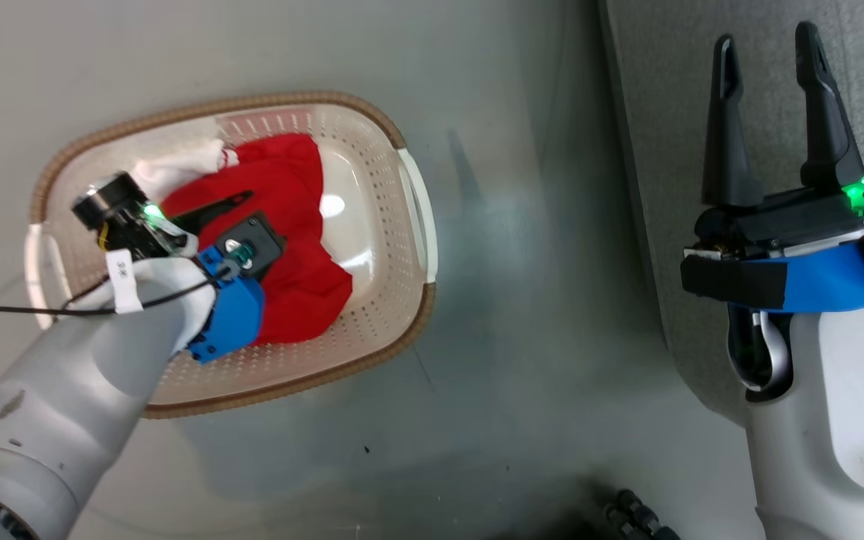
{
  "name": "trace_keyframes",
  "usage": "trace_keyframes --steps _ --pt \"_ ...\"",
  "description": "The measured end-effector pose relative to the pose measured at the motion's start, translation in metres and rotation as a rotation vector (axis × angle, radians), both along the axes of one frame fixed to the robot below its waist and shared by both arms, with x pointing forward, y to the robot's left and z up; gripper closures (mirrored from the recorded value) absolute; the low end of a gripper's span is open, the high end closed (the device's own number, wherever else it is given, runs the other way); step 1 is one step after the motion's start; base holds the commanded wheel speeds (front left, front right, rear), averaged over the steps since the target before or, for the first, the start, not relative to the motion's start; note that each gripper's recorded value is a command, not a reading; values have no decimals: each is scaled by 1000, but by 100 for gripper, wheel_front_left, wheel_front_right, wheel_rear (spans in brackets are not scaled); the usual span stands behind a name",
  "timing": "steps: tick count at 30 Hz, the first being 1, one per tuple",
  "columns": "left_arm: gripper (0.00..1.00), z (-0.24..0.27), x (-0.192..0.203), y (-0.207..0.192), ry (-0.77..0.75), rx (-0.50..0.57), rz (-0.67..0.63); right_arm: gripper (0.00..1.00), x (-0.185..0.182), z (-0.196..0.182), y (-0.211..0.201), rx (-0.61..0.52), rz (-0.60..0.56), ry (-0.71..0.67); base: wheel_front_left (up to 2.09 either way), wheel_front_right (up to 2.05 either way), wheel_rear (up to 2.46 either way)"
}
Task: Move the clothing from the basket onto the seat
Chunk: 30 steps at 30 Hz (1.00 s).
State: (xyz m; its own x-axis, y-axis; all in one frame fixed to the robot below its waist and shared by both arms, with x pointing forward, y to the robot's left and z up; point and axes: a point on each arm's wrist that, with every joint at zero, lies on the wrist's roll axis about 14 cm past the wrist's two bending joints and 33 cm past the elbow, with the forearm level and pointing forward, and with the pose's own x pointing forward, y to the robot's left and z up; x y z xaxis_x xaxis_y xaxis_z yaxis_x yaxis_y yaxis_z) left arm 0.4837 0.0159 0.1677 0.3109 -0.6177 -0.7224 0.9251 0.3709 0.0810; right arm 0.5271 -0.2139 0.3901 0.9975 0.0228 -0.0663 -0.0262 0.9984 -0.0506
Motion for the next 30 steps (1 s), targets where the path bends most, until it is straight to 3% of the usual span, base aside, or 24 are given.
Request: trace_keyframes --steps 14,27,28,29,30 --pt "0 -86 -6 13 117 127 -27 0 5 -61 -8 -29 -3 103 0 0 0" --pt "0 -119 -21 22 165 211 -65 0 1 -85 -11 -38 -6 144 0 0 0" --pt "9 -120 -21 23 167 214 -64 0 1 -85 -11 -38 -7 145 0 0 0" --pt "55 -121 -21 23 169 218 -64 0 1 -85 -11 -38 -8 145 0 0 0" --pt "82 -121 -22 24 168 225 -69 0 1 -86 -12 -39 -9 145 0 0 0"
